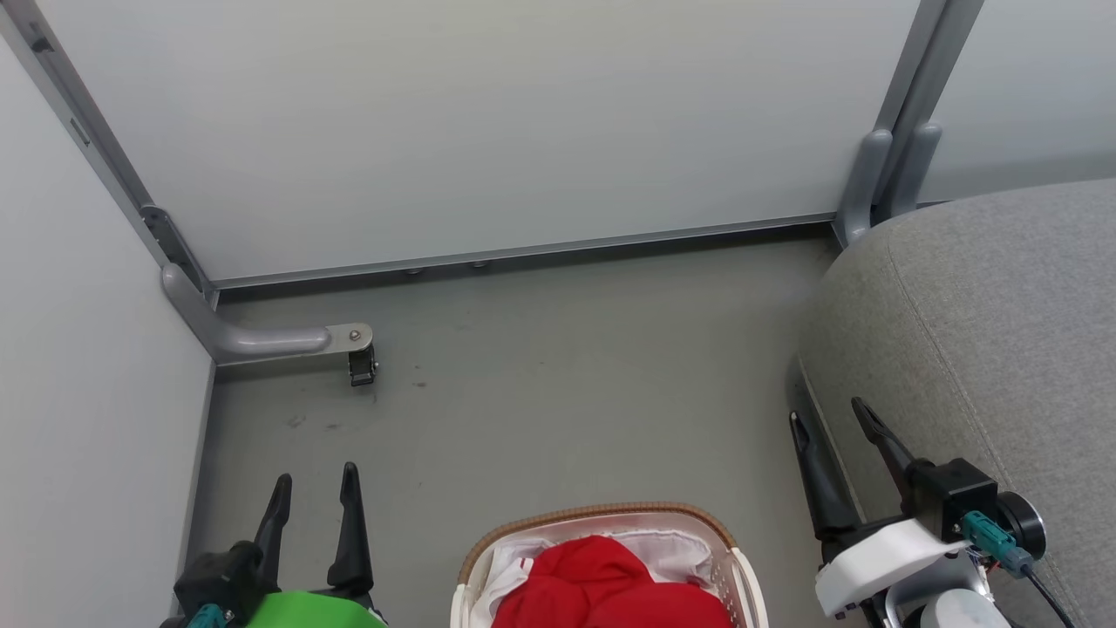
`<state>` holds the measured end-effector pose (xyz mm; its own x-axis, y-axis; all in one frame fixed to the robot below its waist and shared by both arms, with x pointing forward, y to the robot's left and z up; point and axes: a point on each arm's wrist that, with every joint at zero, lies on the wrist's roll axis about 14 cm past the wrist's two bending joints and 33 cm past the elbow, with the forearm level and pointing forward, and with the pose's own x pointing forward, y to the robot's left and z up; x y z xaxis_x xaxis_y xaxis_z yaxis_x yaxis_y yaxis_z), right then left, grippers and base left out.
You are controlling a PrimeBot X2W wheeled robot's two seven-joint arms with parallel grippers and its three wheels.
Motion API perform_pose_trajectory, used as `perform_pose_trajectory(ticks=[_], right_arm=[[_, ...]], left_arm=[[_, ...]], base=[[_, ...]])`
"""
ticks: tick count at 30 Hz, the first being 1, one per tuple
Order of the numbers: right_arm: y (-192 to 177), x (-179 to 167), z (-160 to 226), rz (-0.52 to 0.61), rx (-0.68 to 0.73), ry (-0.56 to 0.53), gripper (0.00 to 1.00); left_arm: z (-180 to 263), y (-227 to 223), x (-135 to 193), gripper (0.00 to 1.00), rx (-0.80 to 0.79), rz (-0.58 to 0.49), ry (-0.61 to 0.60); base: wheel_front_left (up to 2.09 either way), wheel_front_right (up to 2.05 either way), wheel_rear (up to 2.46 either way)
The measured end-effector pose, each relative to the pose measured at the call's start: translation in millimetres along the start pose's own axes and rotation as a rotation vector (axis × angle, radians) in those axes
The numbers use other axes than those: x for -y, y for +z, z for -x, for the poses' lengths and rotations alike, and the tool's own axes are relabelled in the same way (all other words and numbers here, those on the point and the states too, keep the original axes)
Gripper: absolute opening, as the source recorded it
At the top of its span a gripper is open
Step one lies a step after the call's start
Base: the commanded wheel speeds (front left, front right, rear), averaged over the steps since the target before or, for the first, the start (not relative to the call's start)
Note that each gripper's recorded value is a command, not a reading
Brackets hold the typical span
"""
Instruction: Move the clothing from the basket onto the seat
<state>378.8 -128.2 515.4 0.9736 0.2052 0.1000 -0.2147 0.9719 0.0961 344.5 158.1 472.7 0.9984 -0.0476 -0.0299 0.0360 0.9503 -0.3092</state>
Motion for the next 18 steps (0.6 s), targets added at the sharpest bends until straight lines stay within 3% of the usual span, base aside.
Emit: perform_pose_trajectory(ticks=[18], right_arm=[[0.8,-6.5,-0.7,0.083,0.009,0.033,1.00]], left_arm=[[2.4,-5.1,3.3,1.00,-0.006,-0.063,-0.018]], base=[[0.00,0.00,0.00]])
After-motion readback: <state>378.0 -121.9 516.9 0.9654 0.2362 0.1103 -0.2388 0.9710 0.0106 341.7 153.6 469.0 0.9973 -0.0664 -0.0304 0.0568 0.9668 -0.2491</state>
